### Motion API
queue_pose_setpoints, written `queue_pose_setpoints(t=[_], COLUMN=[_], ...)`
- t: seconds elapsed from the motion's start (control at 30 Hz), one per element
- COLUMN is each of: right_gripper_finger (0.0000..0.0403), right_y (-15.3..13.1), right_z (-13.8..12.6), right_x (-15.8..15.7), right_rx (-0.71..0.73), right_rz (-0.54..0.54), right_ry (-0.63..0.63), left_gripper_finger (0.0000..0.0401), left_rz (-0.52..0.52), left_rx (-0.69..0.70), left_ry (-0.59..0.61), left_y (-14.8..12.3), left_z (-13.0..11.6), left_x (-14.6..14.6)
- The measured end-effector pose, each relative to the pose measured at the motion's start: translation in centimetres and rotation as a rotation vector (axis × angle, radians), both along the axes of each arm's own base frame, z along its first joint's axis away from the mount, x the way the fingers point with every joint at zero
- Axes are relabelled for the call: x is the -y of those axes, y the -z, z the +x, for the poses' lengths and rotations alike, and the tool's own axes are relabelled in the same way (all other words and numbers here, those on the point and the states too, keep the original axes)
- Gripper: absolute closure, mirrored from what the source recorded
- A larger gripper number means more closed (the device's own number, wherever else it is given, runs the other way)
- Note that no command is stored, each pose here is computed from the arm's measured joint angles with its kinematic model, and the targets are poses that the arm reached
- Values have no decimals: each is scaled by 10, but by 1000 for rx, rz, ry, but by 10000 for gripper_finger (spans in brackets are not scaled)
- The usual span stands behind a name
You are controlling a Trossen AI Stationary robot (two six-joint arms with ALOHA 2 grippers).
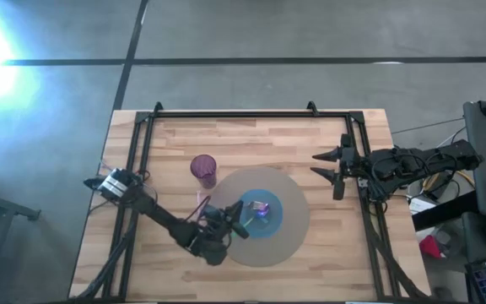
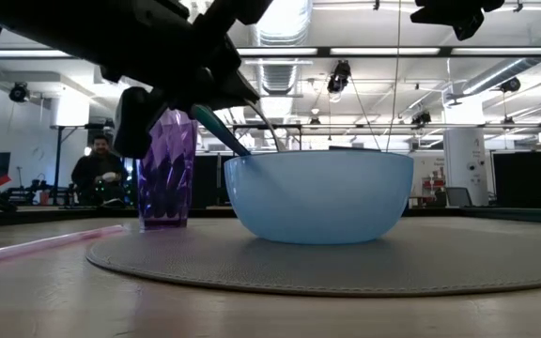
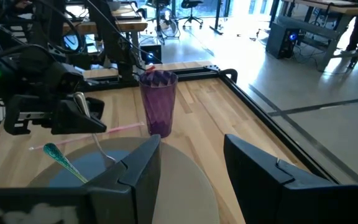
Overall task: Pick & Place Utensil
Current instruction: Put the purple spoon into the bowl
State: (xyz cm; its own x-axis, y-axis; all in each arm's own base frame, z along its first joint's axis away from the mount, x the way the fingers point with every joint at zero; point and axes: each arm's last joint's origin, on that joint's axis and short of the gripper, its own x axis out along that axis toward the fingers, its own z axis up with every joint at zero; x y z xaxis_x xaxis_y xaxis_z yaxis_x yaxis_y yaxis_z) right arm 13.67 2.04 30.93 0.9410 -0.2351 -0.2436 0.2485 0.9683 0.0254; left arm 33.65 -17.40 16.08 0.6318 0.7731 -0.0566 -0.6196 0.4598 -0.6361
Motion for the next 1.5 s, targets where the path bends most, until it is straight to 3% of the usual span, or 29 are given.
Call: queue_pose_setpoints(t=[0.63, 1.5], right_gripper_finger=[234, 234], right_y=[0, 1], right_z=[0, 0], right_x=[0, 0], right_rx=[0, -7], right_rz=[1, 0], right_ry=[1, 0], left_gripper_finger=[401, 401], left_rz=[-107, -215], left_rx=[5, 13], left_ry=[34, 68], left_y=[11, 18], left_z=[8, 9], left_x=[-21, -28])
